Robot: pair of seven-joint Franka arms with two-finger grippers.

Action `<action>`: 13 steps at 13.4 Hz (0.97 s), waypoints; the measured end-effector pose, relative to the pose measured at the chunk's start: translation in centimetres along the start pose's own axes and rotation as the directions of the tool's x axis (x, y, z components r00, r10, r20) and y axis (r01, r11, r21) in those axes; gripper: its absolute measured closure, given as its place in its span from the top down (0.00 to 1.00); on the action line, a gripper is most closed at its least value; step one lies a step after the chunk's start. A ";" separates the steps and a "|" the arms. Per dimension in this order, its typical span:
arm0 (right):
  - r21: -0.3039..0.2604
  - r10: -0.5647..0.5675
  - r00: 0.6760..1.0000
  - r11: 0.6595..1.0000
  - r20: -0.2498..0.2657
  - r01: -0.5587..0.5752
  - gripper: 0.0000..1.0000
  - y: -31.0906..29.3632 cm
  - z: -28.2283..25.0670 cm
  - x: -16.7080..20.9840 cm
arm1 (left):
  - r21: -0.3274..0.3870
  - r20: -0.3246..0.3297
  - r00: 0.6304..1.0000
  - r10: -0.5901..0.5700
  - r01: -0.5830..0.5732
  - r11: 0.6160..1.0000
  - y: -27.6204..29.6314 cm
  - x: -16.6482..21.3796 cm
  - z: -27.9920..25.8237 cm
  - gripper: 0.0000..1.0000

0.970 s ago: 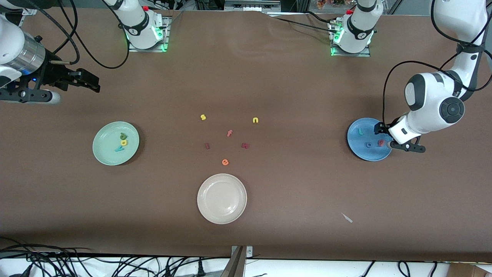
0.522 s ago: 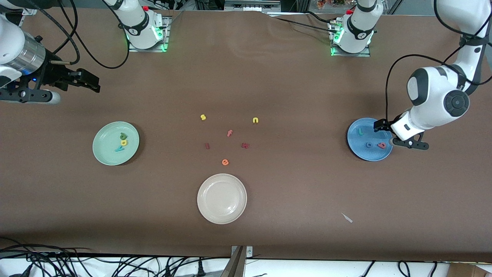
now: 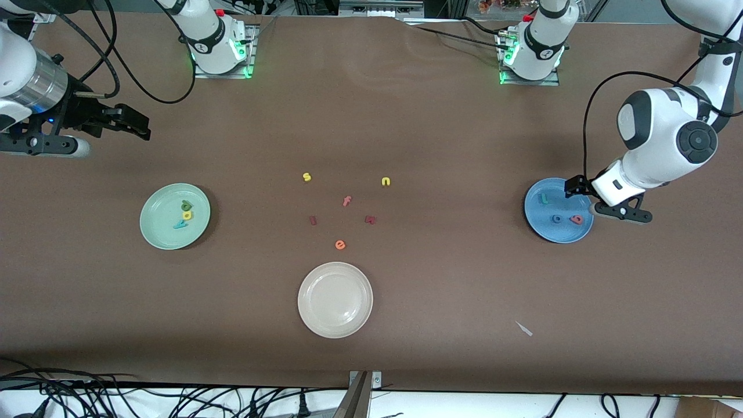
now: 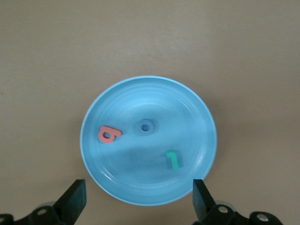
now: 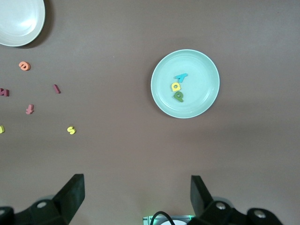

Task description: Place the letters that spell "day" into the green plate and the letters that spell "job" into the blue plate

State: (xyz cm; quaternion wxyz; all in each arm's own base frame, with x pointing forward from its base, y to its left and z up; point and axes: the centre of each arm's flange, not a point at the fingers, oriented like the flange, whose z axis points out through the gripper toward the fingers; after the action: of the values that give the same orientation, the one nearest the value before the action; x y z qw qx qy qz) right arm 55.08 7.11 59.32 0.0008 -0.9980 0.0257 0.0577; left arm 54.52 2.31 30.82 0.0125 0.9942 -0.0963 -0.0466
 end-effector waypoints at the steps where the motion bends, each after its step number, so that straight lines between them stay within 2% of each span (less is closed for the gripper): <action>1: 0.000 0.000 1.000 1.000 0.000 0.000 1.00 0.0 0.0 0.0 | -0.006 0.017 1.000 0.007 -0.007 1.000 0.5 -0.2 -0.3 1.00; 5: 0.000 0.001 1.000 1.000 0.000 -0.001 1.00 0.0 0.0 0.0 | -0.024 0.054 0.998 0.043 -0.042 0.999 2.4 -0.1 -3.7 1.00; 7: 0.000 0.001 1.000 1.000 0.001 -0.001 1.00 0.1 0.0 0.0 | -0.038 0.088 0.995 0.044 -0.041 0.998 2.2 0.3 -9.8 1.00; 9: 0.000 0.002 1.000 1.000 0.001 -0.002 1.00 0.1 0.0 0.0 | -0.039 0.073 0.996 0.044 -0.041 0.998 2.1 0.2 -17.3 1.00; 13: 0.000 0.006 1.000 1.000 0.002 -0.006 1.00 0.3 0.1 0.1 | -0.018 0.051 0.997 0.058 -0.057 0.998 3.2 -3.9 -27.0 1.00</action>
State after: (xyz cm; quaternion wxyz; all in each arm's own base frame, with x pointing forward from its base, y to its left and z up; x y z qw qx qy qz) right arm 55.12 6.81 59.24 0.0005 -0.9979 0.0286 0.0588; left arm 52.66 0.36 58.16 0.0199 0.9893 -0.1246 -0.0727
